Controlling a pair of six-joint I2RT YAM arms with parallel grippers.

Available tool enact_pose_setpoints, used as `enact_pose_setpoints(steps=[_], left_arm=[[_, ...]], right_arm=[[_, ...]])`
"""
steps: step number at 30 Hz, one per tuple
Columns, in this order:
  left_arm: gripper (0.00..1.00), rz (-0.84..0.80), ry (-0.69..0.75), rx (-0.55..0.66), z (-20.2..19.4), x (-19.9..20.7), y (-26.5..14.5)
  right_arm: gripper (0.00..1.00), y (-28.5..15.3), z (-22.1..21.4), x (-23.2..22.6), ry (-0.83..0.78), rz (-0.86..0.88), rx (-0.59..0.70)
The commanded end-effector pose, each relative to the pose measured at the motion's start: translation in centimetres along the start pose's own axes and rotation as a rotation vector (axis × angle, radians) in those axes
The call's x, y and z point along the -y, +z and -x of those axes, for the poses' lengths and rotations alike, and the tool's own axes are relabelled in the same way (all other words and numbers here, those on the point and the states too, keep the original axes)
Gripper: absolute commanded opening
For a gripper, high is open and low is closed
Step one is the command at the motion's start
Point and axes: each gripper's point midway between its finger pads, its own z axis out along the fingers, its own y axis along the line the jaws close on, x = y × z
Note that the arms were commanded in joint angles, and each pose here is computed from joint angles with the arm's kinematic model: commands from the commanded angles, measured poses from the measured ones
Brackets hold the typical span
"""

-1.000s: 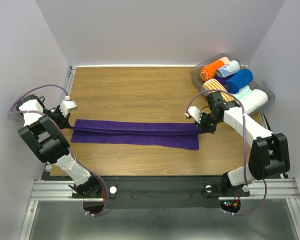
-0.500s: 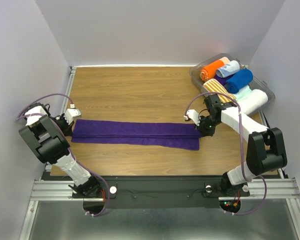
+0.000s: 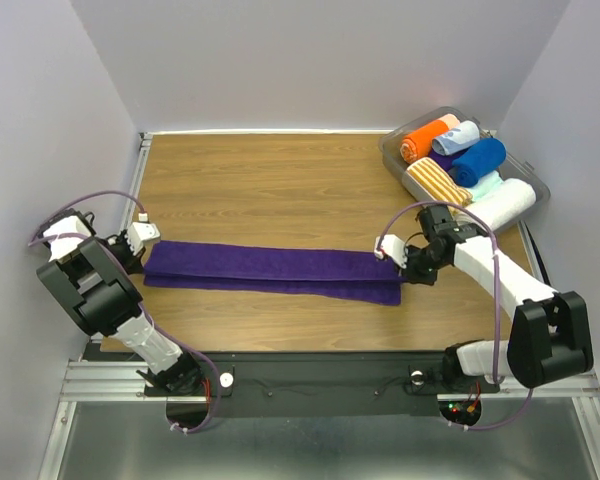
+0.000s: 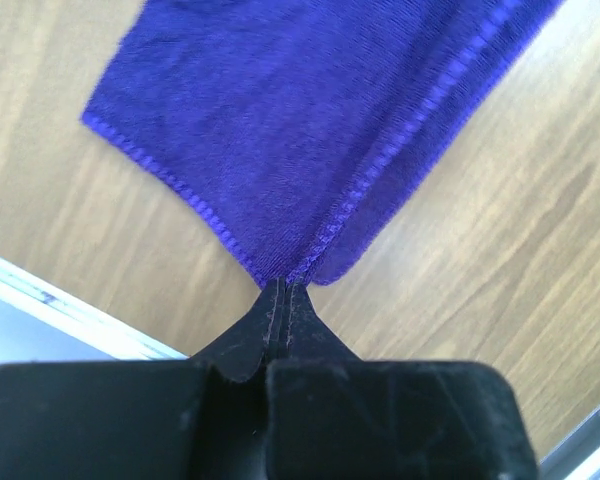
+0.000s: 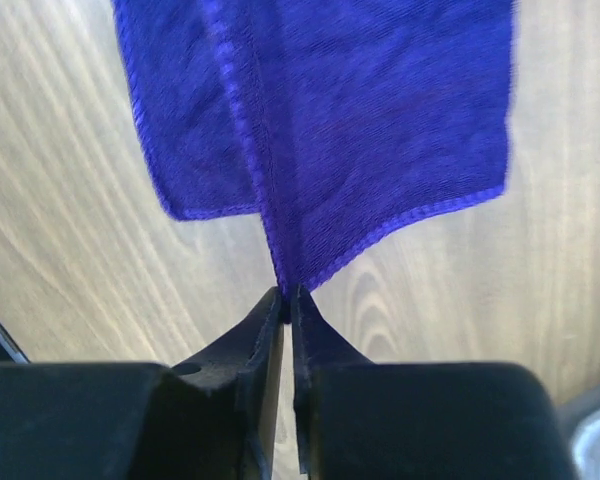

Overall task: Roll the towels
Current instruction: Fold the towel

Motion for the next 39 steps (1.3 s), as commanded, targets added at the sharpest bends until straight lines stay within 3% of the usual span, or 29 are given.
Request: enact_pose_setpoints(steps=[1,3,4,6,8,9,12,15,20,22,30,33,35,39], left_arm=[[0.0,-0.052,0.103,-0.031,-0.4,3.0,-0.7],[0.17,-0.067,0.153,-0.053,-0.6,4.0,-0.7],[0.29,-0.064,0.169,-0.073,-1.0,4.4,-0.6],[0.34,-0.067,0.181,-0.093,-1.3,4.7,-0.7],[0.43,-0.059,0.186,-0.106,-1.5,4.8,-0.9],[0.44,-0.056,0.185,-0.106,-1.5,4.9,-1.1],[0.45,-0.03,0.176,-0.082,-0.3,4.3,-2.2],[0.45,0.05,0.129,0.009,2.7,2.5,-3.0],[0.41,0.178,-0.05,-0.046,5.0,0.0,-0.6],[0.39,0.2,-0.121,-0.061,5.8,-0.6,0.7],[0.36,0.072,-0.324,-0.017,6.6,1.2,4.9],[0.43,0.012,-0.405,-0.028,6.1,2.5,6.6],[0.43,0.054,-0.432,-0.056,5.4,1.9,7.5],[0.33,0.19,-0.495,-0.062,5.9,-1.2,9.0]], right_arm=[[0.18,0.0,-0.1,-0.4,-0.095,-0.015,0.009],[0.31,0.0,-0.3,-0.8,-0.112,-0.018,0.011],[0.45,-0.1,-0.4,-0.8,-0.123,-0.031,0.009],[0.48,-0.5,-0.4,-0.8,-0.136,-0.049,0.01],[0.62,-1.3,-0.3,-0.5,-0.152,-0.092,0.011],[0.64,-1.6,-0.2,-0.4,-0.149,-0.108,0.017],[0.65,-3.0,1.7,0.8,-0.127,-0.148,0.071],[0.58,-3.1,5.1,2.6,0.056,-0.097,0.155],[0.4,-1.2,9.0,5.3,0.206,0.001,0.188],[0.39,0.2,10.0,5.6,0.228,0.031,0.174],[0.36,5.2,7.1,3.0,0.208,0.086,0.004],[0.36,6.4,5.7,1.8,0.218,0.112,-0.055],[0.36,6.7,5.0,1.2,0.22,0.119,-0.083],[0.36,7.5,3.7,1.3,0.237,0.103,-0.136]])
